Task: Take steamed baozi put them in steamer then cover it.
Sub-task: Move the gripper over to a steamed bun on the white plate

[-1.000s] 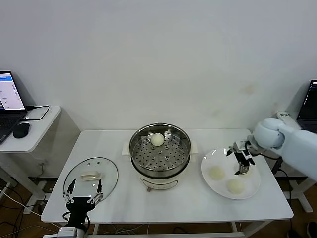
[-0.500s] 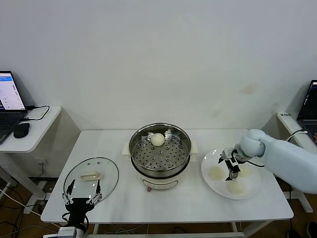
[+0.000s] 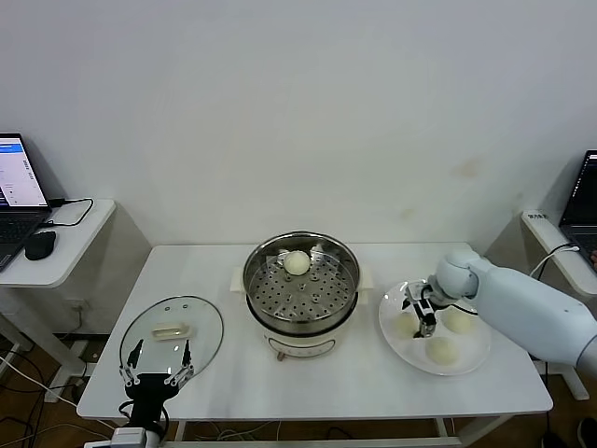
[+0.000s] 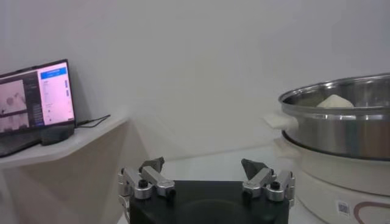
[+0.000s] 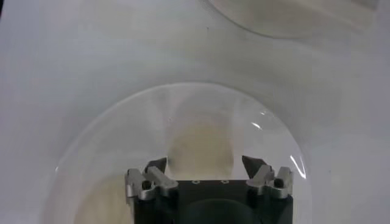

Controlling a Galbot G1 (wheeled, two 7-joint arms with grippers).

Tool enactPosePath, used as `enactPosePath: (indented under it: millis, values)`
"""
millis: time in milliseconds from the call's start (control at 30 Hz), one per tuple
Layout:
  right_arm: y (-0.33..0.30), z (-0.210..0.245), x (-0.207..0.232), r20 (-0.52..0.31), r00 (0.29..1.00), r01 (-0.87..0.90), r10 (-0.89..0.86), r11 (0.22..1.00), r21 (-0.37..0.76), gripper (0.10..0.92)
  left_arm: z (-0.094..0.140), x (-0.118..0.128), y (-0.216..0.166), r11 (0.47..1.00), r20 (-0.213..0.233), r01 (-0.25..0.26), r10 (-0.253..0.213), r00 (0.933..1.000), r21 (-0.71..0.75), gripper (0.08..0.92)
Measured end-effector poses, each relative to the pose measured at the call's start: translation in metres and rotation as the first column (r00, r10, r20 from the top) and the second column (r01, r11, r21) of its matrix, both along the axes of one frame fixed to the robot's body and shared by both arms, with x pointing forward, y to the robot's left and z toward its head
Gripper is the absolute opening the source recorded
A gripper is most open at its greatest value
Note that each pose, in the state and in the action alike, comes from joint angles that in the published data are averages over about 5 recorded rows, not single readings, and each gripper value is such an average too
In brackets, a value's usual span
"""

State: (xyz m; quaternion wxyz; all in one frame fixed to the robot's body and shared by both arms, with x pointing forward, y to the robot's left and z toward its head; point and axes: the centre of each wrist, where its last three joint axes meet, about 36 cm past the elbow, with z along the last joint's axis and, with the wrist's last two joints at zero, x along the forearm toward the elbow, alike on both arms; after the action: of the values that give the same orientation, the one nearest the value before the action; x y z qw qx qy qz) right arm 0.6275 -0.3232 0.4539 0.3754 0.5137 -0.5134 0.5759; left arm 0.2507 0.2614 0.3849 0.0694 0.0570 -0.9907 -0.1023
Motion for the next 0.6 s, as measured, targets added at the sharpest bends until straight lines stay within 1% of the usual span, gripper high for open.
enactPosePath:
  millis: [300, 600]
  values:
    - [0.001, -0.002, 0.001, -0.007, 1.000, -0.002, 0.002, 1.000, -0.006, 0.616, 0.001, 0.000, -0.001, 1.000, 0.001, 0.000, 0.000, 1.0000, -0.002, 0.823]
    - [-0.003, 0.016, 0.003, 0.001, 1.000, -0.003, 0.003, 1.000, -0.003, 0.570, 0.004, -0.001, -0.001, 1.000, 0.008, 0.003, -0.003, 1.0000, 0.001, 0.823]
